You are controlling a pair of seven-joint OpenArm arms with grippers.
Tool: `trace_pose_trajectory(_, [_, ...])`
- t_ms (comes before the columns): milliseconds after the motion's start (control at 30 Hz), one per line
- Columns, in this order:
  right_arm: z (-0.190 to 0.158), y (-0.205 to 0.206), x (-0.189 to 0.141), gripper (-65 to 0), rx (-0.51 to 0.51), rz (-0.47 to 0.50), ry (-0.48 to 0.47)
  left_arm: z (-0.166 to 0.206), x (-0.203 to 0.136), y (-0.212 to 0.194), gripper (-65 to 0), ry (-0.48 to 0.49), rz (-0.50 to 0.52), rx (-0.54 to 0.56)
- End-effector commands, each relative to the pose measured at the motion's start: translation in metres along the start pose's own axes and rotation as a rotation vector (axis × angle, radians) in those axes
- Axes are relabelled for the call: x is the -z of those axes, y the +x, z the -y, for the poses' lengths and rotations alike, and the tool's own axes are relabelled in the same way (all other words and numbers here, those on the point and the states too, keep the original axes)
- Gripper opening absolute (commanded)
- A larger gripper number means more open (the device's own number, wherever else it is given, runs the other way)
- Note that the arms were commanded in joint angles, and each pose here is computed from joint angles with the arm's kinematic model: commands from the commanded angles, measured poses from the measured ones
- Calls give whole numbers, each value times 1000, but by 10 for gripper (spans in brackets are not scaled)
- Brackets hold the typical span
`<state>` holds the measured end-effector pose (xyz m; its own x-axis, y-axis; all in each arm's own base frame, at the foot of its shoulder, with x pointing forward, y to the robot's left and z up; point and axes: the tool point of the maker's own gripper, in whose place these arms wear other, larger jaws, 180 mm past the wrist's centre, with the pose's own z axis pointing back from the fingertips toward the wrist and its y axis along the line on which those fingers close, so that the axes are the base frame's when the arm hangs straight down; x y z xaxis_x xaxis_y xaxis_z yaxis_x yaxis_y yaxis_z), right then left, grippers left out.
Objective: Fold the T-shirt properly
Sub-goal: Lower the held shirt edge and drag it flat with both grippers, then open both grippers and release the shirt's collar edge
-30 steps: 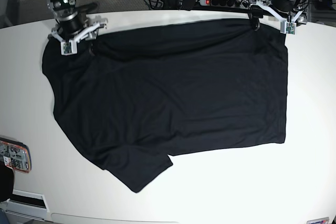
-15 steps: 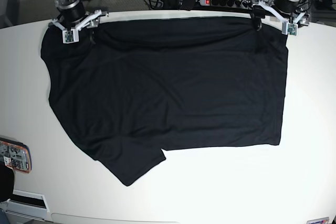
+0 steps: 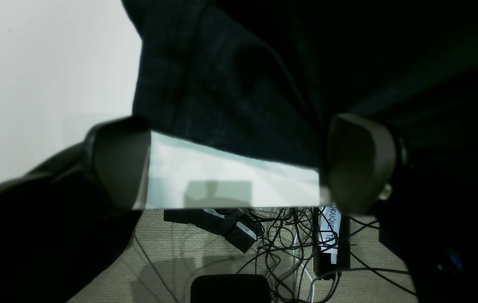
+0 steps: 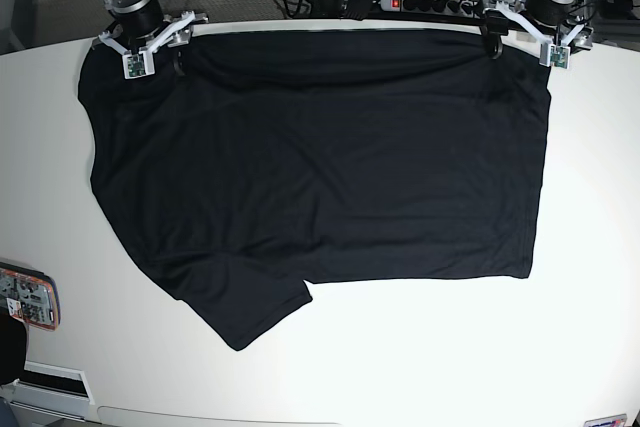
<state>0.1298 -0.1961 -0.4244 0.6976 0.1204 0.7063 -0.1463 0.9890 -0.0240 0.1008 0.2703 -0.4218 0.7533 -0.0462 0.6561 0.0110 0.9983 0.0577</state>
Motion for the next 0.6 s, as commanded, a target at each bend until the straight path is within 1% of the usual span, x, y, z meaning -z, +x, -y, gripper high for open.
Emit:
trace_pose_trajectory(0, [2,6,-4,-312,-9,22,-2,-7,-4,0,-2,21,-3,17])
trace_pose_trajectory(100, [2,2,-3,-312,-5,14,-2,-8,-2,4,-2,25,7,21])
trace_pose_trajectory(167, [1,6,-3,-312,-8,21,-1,-15,-7,19,-2,47,44,31])
trace_pose_trajectory(367, [4,67,9,-312,-40,175,-9,-5,-20,68,-3,41,164,85])
trace_pose_trajectory(433, [3,76,8,-312,-48,198,-9,0,-24,77,-3,37,191,88])
trace_pose_trajectory(567, [4,82,5,-313,-54,215,-12,10,-32,98,-3,33,252,97])
